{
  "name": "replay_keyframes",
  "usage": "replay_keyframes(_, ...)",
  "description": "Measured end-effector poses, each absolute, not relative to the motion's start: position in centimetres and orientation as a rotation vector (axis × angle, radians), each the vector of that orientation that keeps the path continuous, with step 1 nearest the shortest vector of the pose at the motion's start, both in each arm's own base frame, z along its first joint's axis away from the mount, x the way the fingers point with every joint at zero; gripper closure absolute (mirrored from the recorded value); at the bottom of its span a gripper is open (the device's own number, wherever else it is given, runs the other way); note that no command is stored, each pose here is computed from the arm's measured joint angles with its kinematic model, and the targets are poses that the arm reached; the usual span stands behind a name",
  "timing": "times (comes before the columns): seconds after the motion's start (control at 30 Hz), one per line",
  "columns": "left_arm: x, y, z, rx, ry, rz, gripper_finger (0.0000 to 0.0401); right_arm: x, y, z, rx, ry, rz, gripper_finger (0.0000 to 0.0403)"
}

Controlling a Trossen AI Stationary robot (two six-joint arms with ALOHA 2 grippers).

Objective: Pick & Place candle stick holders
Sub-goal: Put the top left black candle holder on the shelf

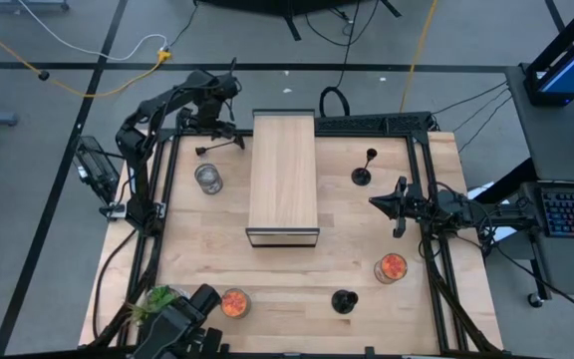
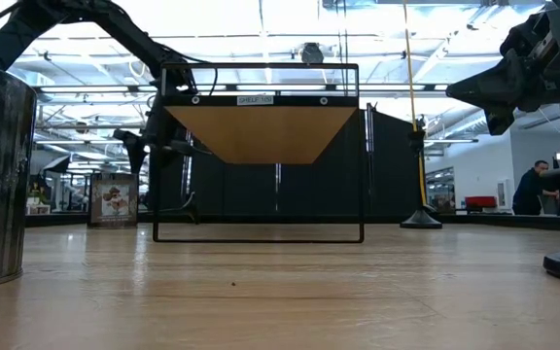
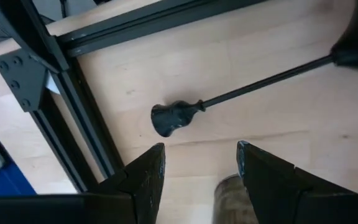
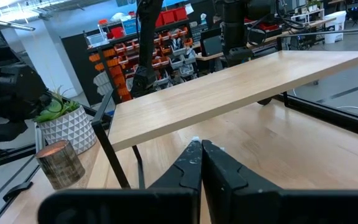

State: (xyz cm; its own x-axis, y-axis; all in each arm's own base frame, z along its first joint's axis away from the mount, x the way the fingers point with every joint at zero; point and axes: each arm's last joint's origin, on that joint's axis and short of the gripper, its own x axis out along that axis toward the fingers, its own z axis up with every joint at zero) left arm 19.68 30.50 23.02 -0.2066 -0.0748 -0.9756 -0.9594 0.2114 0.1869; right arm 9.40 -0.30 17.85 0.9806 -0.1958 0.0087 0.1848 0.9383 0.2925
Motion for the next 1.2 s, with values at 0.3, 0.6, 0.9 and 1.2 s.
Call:
replay_keyframes(0.3, 19.7, 30.6, 23.0, -1.015, 1.513, 1.140, 0.0194, 9.4, -0.3, 17.9, 0.300, -0.038, -0.194, 0.0403)
replay_keyframes(0.6, 19.4, 29.8, 23.2, -1.130, 1.559, 1.137, 0.0194, 9.4, -0.3, 17.8, 0.379, -0.045, -0.190, 0.0403)
replay_keyframes(0.9, 21.1, 28.6, 23.2, -1.249, 1.513, 1.097, 0.0194, 9.4, -0.3, 17.9, 0.381, -0.046, -0.190, 0.0403)
replay_keyframes(1.2, 23.0, 26.9, 23.2, -1.315, 1.507, 1.092, 0.0194, 9.4, -0.3, 17.9, 0.381, -0.046, -0.190, 0.0403)
